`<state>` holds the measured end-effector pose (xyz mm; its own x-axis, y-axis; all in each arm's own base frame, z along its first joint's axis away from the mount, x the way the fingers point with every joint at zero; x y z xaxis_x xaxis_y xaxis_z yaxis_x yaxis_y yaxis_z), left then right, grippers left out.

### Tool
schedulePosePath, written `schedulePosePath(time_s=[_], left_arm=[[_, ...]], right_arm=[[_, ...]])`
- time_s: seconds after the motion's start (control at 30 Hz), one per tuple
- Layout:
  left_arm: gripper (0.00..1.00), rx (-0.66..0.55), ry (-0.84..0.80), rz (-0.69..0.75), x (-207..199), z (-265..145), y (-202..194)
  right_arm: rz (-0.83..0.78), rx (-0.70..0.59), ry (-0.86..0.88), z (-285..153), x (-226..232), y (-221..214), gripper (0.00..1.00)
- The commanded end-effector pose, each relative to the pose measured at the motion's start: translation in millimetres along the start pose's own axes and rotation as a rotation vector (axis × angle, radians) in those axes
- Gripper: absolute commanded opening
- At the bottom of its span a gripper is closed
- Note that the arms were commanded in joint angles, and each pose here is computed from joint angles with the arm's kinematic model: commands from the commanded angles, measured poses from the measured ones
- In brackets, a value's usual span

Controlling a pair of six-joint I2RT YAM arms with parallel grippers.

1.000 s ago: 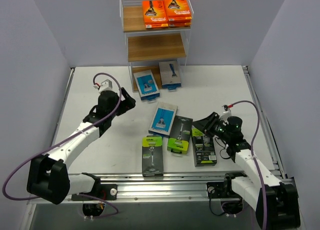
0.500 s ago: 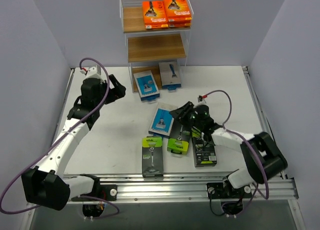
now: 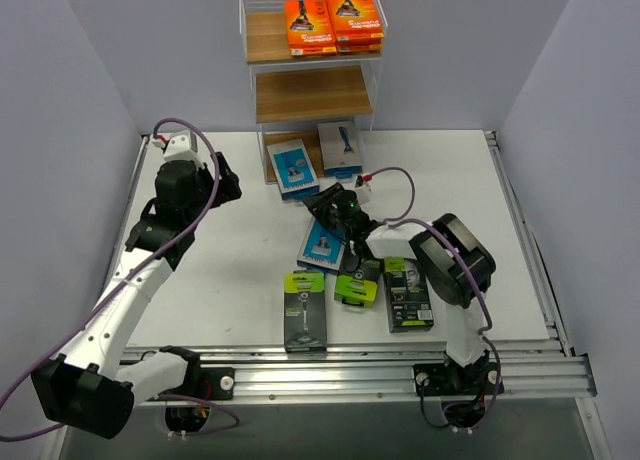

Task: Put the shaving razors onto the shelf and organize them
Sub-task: Grab a shaving razor with the right arm

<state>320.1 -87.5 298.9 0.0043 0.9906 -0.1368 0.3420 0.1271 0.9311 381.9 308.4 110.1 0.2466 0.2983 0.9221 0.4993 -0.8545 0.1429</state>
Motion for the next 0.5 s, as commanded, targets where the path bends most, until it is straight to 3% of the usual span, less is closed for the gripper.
schedulePosePath(time_s=[0.0,0.47], left_arm=[[0.94,-0.065,0.021,-0.004,6,-14,12],[0.94,-0.095,0.014,-0.047,6,-28,18]], right_arm=[[0.043,-0.091,0.033,21,18,6,0.34],[0.082,-0.149,-0.064,55,5,-10,0.34]])
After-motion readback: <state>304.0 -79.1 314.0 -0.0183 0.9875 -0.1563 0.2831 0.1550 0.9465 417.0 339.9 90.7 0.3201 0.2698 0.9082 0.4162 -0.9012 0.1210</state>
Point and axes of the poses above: each gripper's point midway between its finger pads, its own z axis out along the fingers, its own x axis along the line the jaws close on, y = z × x, the point moved 5 cm from there along -z, back along the fingers, and after that the axes turned 11 degrees about z, right-handed, at the moved point
